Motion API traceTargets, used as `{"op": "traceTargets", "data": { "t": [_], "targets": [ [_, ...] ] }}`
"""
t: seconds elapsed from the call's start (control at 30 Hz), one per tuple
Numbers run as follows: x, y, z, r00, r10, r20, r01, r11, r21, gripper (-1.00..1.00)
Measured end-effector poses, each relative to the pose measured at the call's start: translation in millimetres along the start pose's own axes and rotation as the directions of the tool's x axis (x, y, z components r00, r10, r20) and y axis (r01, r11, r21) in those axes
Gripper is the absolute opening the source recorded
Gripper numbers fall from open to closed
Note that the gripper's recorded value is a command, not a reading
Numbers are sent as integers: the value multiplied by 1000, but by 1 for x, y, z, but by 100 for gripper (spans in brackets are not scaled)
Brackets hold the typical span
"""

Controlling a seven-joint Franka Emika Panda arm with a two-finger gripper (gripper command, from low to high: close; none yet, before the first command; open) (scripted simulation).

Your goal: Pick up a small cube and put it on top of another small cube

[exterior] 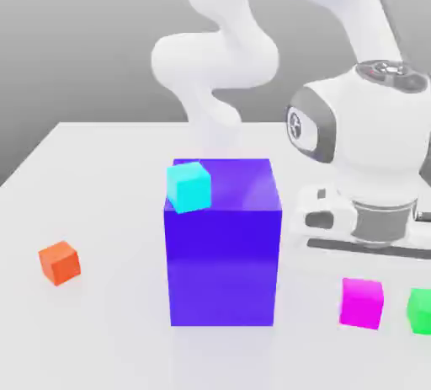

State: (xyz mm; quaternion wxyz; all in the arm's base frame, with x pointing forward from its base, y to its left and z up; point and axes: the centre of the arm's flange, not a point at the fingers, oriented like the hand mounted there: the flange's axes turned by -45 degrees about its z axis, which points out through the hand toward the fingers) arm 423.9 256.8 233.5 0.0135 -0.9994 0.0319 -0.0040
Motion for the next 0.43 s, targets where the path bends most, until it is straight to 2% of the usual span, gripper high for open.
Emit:
{"op": "traceTargets", "data": {
  "t": [0.07, 0.1, 0.3, 0.43],
  "targets": [
    [-32, -48, 29, 992, -123, 6, 123, 992, -15, -100],
    [-44, -64, 45, 986, -165, 9, 166, 986, -20, 100],
    [-50, -72, 53, 982, -187, 11, 187, 982, -22, 100],
    [-55, -80, 16, 979, -205, 11, 205, 978, -24, 100]
  ]
}}
